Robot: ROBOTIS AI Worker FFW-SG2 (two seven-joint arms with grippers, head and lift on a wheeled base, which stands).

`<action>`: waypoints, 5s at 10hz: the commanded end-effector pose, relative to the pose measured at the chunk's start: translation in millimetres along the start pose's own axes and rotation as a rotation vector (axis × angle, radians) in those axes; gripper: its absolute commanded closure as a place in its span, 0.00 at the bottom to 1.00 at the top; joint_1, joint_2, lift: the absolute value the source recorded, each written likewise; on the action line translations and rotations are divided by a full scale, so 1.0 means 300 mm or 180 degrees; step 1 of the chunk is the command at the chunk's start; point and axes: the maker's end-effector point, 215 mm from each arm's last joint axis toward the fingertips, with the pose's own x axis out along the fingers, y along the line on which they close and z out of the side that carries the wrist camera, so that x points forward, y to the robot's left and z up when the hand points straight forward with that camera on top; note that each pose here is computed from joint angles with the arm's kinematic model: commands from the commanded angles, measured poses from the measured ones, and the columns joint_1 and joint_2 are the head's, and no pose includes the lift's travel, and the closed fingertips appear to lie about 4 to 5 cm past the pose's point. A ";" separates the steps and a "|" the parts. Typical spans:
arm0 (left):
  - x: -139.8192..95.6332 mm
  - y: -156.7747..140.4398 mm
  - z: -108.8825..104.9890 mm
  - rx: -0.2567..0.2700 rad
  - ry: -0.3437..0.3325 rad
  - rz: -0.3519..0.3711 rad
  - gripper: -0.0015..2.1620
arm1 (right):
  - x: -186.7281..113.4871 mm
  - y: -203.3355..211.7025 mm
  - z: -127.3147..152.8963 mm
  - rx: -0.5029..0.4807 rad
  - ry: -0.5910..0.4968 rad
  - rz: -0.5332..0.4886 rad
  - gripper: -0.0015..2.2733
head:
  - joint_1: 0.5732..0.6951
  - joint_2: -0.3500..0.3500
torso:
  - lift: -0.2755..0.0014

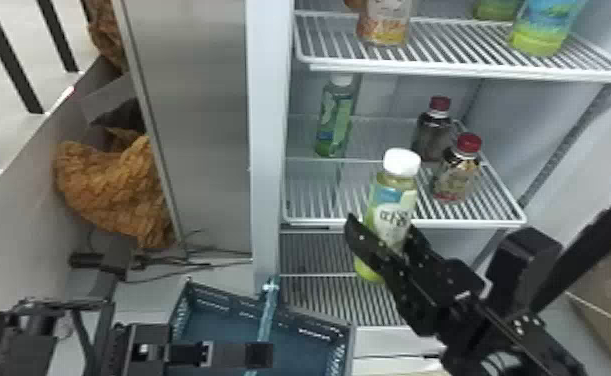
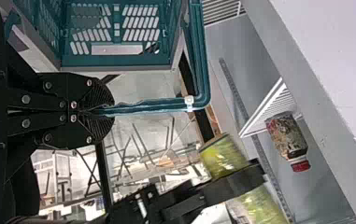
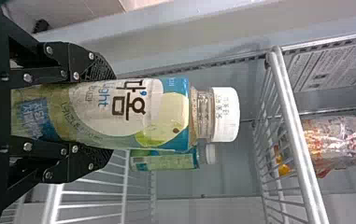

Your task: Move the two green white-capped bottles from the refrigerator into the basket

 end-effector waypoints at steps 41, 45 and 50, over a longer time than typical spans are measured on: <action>0.011 -0.021 -0.003 0.0001 0.0012 -0.0065 0.54 | 0.330 -0.260 -0.028 -0.0383 -0.0222 -0.0464 0.02 | 1.00 0.28 | 0.04; 0.014 -0.028 -0.004 0.0009 0.0023 -0.0084 0.54 | 0.449 -0.307 -0.009 -0.0426 -0.0349 -0.0513 0.00 | 1.00 0.29 | 0.04; 0.013 -0.027 -0.001 0.0025 0.0035 -0.0069 0.54 | 0.578 -0.356 0.002 -0.0474 -0.0413 -0.0548 0.00 | 1.00 0.31 | 0.04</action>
